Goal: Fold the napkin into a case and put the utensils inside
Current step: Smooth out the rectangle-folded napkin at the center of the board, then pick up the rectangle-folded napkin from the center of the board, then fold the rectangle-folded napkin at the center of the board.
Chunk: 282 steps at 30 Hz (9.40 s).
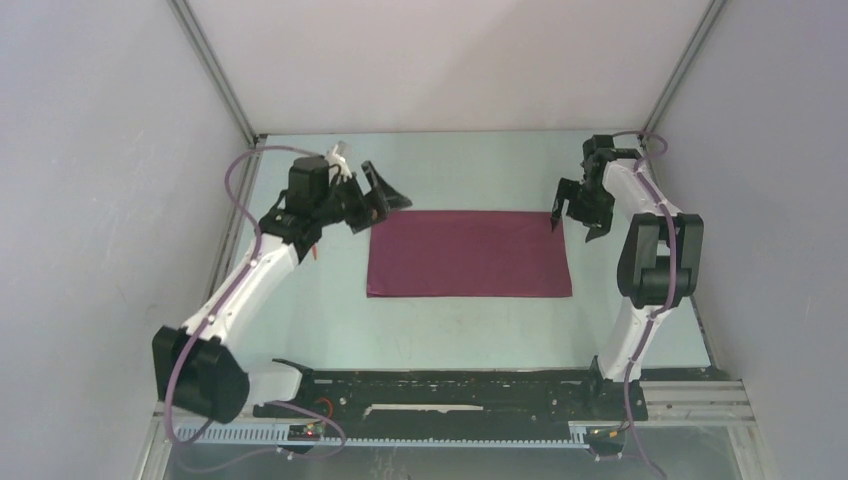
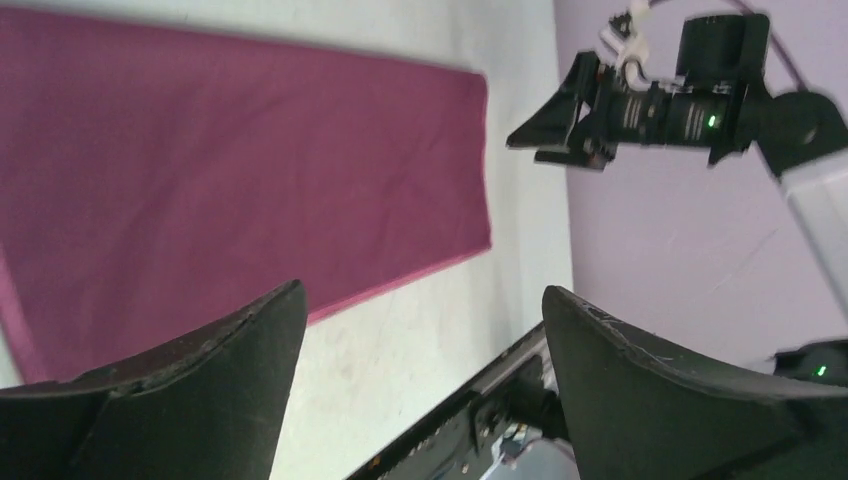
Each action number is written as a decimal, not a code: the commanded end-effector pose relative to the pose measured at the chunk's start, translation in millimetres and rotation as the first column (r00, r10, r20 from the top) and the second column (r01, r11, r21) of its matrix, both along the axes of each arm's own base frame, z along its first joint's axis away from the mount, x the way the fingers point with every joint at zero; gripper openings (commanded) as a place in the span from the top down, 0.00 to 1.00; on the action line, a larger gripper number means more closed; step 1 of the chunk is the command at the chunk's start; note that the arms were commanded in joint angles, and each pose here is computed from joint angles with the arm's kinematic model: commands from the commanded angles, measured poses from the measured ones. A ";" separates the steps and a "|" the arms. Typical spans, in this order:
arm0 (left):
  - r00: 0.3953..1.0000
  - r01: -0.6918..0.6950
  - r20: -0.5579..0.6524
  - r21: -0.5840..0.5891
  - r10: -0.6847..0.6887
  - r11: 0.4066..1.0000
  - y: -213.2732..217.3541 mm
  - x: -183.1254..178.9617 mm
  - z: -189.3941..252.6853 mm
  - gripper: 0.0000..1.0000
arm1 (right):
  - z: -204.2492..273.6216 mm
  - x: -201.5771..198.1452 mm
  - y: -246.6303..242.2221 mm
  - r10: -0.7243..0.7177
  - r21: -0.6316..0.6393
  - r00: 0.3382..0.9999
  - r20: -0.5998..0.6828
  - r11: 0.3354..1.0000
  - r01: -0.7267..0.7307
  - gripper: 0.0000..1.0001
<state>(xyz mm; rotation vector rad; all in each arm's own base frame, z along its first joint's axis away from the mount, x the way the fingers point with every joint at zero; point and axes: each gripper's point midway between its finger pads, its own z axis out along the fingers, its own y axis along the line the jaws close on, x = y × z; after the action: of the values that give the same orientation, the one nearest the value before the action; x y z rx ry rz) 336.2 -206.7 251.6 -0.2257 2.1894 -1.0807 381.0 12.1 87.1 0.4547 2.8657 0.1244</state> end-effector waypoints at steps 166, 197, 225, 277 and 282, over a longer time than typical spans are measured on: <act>0.975 -0.209 -0.007 0.308 0.222 0.928 96.9 -78.9 -62.7 0.25 | -37.3 -6.7 358.2 0.575 0.281 0.817 0.033 0.779 -0.560 1.00; 0.974 -0.211 -0.011 0.310 0.226 0.927 97.6 -79.7 -66.3 0.25 | -40.4 -10.1 372.4 0.587 0.313 0.808 0.043 0.760 -0.569 1.00; 0.972 -0.216 -0.021 0.314 0.234 0.925 98.0 -77.3 -73.2 0.24 | 31.0 -11.9 367.4 0.564 0.271 0.807 0.178 0.760 -0.591 1.00; 0.958 0.002 -0.284 0.177 0.049 0.984 18.6 -60.7 -156.5 0.27 | -23.0 -102.9 168.0 0.219 0.443 0.969 0.113 0.862 -0.247 0.27; 0.967 0.028 -0.255 0.184 0.020 0.983 0.8 -52.2 -151.0 0.27 | -7.8 -91.5 189.2 0.233 0.491 0.950 0.209 0.815 -0.308 0.28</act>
<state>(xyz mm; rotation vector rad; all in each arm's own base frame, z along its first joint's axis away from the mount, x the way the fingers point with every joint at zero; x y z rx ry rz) 260.7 -186.7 74.9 -0.3480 2.6150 -0.8379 245.8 173.4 38.3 0.1936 2.9716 0.8026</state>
